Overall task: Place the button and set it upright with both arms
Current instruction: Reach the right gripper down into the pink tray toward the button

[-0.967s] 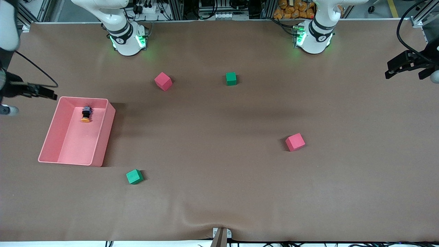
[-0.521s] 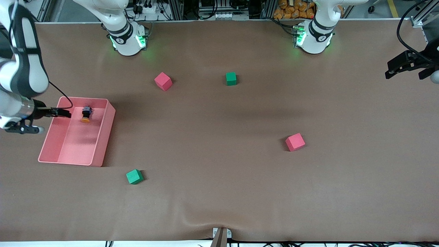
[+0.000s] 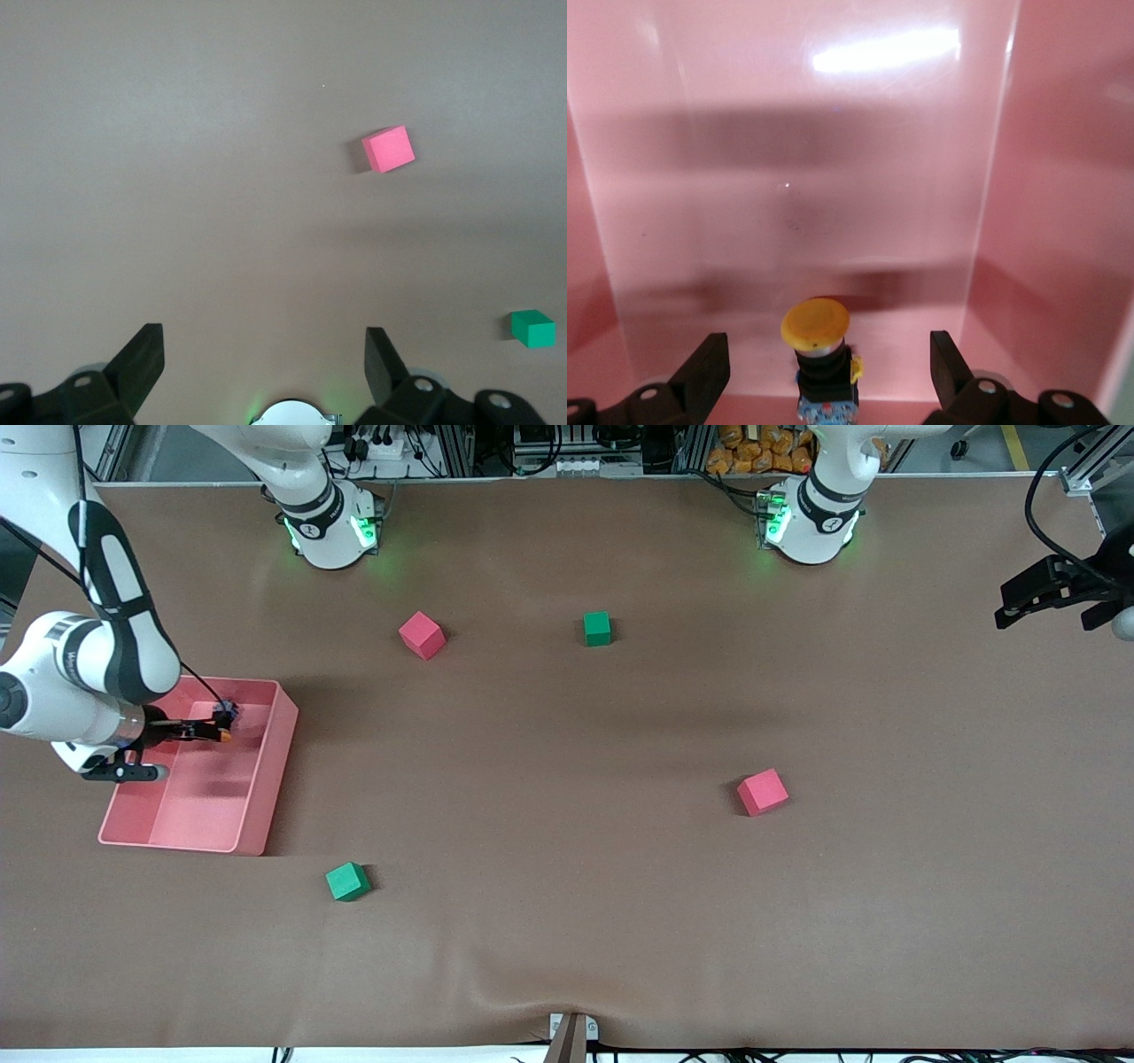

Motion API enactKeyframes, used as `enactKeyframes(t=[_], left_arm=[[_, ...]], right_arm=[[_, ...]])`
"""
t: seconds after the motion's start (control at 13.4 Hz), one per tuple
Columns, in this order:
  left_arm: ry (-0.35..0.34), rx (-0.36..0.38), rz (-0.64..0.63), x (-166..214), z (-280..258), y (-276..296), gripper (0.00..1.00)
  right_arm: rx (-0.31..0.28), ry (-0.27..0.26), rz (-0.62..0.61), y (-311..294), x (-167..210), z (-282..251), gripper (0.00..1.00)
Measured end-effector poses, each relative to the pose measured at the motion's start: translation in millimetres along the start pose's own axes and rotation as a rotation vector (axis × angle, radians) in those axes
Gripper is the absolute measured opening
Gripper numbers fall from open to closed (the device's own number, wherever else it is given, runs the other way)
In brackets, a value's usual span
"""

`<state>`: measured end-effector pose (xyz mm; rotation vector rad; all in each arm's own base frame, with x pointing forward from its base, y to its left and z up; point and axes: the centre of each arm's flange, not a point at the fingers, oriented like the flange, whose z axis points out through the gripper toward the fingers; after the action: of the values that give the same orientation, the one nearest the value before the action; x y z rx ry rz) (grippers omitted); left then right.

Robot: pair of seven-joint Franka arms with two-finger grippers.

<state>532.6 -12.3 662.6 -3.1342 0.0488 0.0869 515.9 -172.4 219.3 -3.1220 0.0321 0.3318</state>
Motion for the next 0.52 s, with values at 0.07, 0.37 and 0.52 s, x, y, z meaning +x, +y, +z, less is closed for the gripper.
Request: enactKeyframes(t=[0.07, 0.37, 0.52], left_arm=[[0.0, 0.0, 0.0, 0.0, 0.0, 0.0, 1.0], [0.0, 0.0, 0.0, 0.0, 0.1, 0.0, 1.0], [0.0, 0.0, 0.0, 0.0, 0.1, 0.1, 1.0]], right_arm=[[0.002, -0.005, -0.001, -2.1, -5.0, 8.6, 1.0], [0.015, -0.047, -0.011, -7.1, -20.0, 29.4, 1.0], [0.02, -0.06, -0.019, -7.6, -24.4, 34.7, 1.0]])
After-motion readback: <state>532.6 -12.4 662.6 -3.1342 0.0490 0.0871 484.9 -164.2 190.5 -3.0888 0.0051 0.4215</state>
